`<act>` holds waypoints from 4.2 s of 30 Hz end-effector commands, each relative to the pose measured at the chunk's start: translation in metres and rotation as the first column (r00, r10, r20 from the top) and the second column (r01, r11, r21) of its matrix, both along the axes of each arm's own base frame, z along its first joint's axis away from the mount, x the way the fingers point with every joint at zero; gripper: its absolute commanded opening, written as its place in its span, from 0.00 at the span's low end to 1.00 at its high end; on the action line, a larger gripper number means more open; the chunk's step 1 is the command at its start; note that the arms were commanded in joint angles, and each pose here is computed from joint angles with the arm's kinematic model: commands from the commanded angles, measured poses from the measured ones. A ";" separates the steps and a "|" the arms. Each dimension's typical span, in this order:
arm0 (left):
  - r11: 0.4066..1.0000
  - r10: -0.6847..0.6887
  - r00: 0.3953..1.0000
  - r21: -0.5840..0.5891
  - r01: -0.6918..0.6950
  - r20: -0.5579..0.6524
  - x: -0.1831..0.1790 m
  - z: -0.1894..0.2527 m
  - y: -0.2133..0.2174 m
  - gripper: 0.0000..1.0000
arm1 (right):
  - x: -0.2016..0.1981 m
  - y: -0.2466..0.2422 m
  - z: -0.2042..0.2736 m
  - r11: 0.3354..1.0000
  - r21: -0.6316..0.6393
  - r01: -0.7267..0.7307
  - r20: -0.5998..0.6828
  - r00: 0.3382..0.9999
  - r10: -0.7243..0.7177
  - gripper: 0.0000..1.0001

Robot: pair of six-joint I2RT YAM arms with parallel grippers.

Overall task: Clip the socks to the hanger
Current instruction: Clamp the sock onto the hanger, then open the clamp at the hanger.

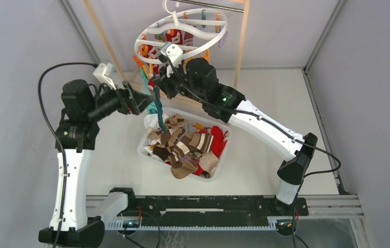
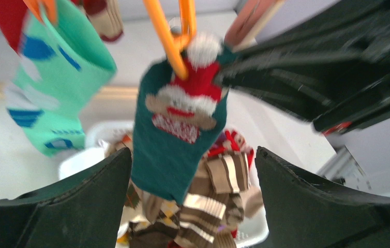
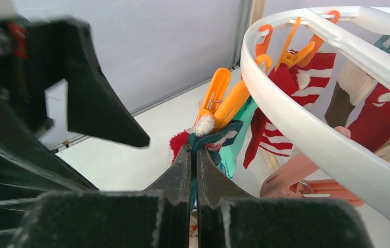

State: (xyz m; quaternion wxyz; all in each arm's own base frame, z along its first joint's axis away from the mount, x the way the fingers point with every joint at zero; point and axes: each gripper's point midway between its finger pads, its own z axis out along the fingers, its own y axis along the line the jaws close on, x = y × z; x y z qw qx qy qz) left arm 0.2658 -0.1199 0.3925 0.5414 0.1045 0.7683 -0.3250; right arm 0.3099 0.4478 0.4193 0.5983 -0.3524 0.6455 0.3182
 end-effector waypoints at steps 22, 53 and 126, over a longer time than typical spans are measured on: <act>0.999 -0.001 0.998 0.044 0.004 -0.059 0.033 -0.040 -0.006 0.00 | -0.015 -0.062 0.068 0.948 0.317 0.027 -0.072 0.997 -0.004 0.78; 0.995 0.005 1.000 0.096 -0.003 -0.026 0.016 -0.025 0.001 0.00 | 0.029 -0.051 0.006 0.909 0.401 0.114 -0.091 0.992 -0.084 0.61; 0.968 0.144 0.989 0.204 -0.144 0.018 0.017 -0.012 0.030 0.66 | 0.028 -0.046 0.030 0.402 0.898 -0.178 0.056 0.953 0.299 0.08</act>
